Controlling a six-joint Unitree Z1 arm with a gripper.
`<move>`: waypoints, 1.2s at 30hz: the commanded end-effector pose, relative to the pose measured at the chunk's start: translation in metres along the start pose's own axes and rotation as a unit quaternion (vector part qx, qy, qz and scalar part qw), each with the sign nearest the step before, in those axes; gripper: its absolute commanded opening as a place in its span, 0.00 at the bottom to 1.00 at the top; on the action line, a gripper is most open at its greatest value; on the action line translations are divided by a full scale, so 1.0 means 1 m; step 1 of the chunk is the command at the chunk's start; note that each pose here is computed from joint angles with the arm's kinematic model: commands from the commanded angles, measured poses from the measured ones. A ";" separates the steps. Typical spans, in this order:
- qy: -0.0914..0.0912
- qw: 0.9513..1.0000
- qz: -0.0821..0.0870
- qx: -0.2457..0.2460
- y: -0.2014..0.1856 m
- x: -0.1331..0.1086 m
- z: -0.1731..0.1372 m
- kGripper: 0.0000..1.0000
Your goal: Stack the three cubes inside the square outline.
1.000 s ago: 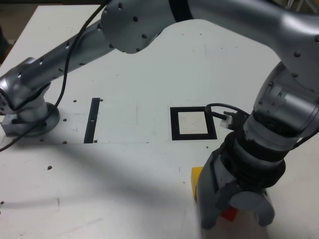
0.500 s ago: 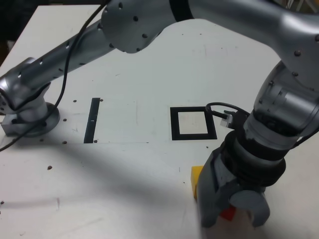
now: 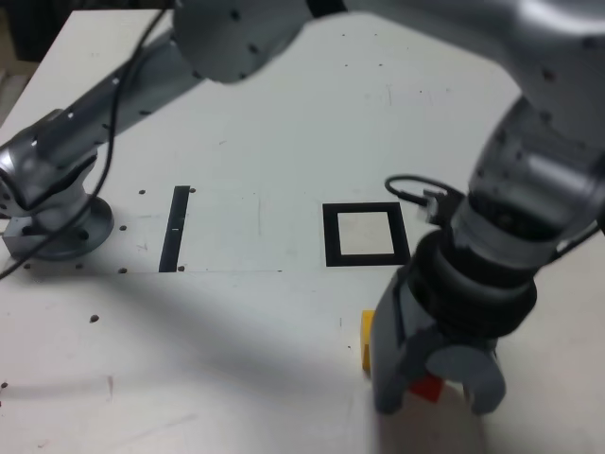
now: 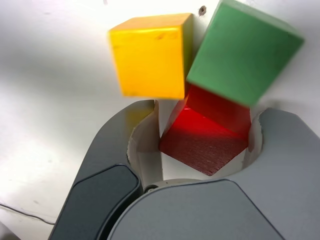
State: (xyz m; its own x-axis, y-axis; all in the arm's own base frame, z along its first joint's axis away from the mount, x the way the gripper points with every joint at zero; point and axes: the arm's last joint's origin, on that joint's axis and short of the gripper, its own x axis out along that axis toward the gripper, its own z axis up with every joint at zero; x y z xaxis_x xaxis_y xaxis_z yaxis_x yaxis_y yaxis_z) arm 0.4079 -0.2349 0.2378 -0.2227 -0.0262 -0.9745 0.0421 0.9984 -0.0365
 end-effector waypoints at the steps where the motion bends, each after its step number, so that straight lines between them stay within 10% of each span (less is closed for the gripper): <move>1: 0.000 1.000 0.005 -0.001 0.003 -0.009 -0.010 0.49; 16: -0.013 0.999 0.032 -0.007 0.025 -0.040 -0.052 0.49; 36: 0.022 0.999 0.041 -0.005 0.092 -0.045 -0.065 0.49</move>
State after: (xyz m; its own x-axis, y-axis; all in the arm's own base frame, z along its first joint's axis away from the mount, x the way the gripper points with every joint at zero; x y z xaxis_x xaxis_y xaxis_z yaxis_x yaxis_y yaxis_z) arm 0.3618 -0.1414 0.2881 -0.2604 0.0563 -0.9639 0.0511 0.9977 0.0445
